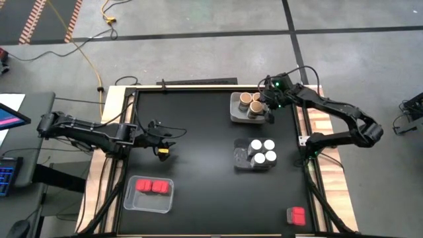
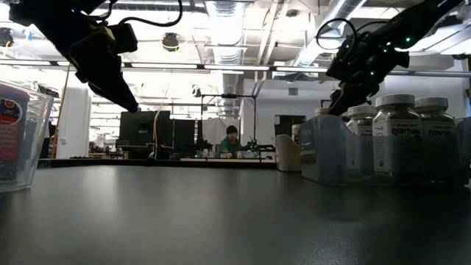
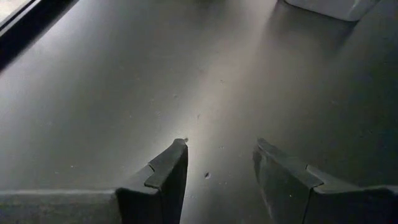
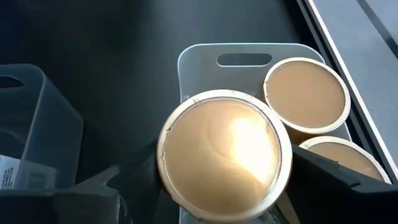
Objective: Sort spices by type
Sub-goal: Put the gold spice bottle in the gray bin, then put the red spice can in the transparent bin
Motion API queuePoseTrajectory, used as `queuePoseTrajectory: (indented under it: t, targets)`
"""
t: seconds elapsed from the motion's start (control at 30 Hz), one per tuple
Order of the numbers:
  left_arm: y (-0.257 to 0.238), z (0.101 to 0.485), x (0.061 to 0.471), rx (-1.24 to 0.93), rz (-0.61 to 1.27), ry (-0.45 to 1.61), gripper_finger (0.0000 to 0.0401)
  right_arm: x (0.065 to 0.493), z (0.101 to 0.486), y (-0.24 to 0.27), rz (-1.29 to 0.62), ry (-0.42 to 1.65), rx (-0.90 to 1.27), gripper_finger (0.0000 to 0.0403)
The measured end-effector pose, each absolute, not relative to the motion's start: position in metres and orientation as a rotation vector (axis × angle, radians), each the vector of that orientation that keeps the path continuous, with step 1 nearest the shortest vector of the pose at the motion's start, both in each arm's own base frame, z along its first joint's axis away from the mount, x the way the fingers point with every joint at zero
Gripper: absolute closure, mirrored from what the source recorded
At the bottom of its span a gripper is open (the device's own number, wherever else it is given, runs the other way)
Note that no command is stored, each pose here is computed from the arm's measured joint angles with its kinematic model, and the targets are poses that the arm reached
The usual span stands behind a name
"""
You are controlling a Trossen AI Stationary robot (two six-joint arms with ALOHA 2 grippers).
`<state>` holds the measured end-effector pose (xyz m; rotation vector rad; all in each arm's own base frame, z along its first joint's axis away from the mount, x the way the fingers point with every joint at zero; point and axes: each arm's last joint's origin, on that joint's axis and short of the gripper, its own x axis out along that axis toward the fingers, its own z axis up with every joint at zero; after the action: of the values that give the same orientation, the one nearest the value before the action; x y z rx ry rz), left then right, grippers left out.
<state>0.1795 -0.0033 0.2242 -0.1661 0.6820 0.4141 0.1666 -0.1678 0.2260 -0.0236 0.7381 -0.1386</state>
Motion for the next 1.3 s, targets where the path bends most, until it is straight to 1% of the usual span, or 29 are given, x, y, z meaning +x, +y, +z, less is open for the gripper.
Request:
queuePoseTrajectory:
  t: [0.13, 0.23, 0.73, 1.0, 1.17, 1.3]
  targets:
    - [-0.003, 0.224, 0.18, -0.172, 0.416, 0.681, 0.023, 0.167, 0.226, -0.168, -0.153, 0.732, 0.007, 0.0064]
    - [-0.003, 0.224, 0.18, -0.172, 0.416, 0.681, 0.023, 0.168, 0.227, -0.169, -0.178, 0.715, 0.05, 0.0056]
    - [-0.003, 0.224, 0.18, -0.171, 0.416, 0.681, 0.023, 0.167, 0.23, -0.169, -0.188, 0.706, 0.045, 0.0056]
    - [-0.003, 0.224, 0.18, -0.154, 0.409, 0.685, 0.023, 0.155, 0.256, -0.156, -0.24, 0.609, 0.018, 0.0058]
    - [-0.003, 0.224, 0.18, -0.153, 0.409, 0.685, 0.023, 0.142, 0.277, -0.142, -0.337, 0.525, 0.057, 0.0058]
    - [-0.003, 0.224, 0.18, -0.153, 0.409, 0.685, 0.023, 0.133, 0.292, -0.128, -0.4, 0.522, 0.119, 0.0058]
